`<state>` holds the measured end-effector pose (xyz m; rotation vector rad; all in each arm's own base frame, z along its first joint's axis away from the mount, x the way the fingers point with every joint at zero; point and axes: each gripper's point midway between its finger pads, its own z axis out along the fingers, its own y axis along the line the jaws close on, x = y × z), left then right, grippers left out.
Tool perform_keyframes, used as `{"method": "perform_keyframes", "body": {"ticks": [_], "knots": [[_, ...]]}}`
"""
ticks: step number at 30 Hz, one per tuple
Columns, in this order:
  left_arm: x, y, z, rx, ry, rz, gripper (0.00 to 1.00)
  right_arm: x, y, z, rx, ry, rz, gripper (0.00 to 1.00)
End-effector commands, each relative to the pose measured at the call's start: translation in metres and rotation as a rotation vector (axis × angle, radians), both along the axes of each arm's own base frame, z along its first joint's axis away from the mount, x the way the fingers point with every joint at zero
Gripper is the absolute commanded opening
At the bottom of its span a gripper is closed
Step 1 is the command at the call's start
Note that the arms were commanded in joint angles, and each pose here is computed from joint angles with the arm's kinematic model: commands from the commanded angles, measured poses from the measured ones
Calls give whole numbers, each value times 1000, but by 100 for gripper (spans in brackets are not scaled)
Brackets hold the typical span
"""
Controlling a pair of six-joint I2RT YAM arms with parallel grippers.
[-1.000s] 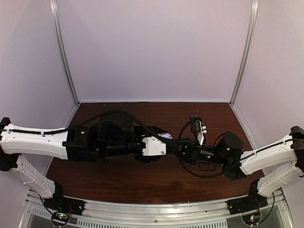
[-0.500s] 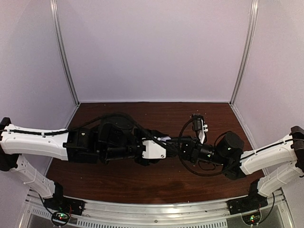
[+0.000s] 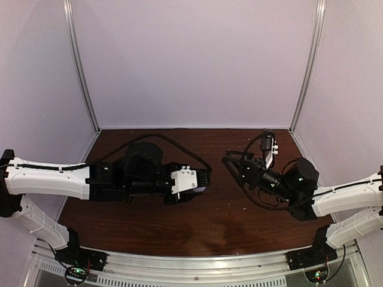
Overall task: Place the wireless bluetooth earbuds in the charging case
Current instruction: Pass from the right arm to the left, then place the charging case with the earbuds at the center of the board.
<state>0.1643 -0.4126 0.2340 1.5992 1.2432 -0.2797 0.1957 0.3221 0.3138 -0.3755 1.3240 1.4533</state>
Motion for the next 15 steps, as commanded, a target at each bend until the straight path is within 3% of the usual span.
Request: {"method": "perform_keyframes", "body": {"ticks": [1, 7, 15], "knots": [[40, 7, 18, -223, 140, 81, 31, 23, -25, -13, -63, 5, -130, 93], [103, -1, -18, -252, 266, 187, 31, 48, -53, -25, -177, -3, -252, 100], [165, -34, -101, -131, 418, 224, 33, 61, -84, -41, -239, 28, -340, 100]]}}
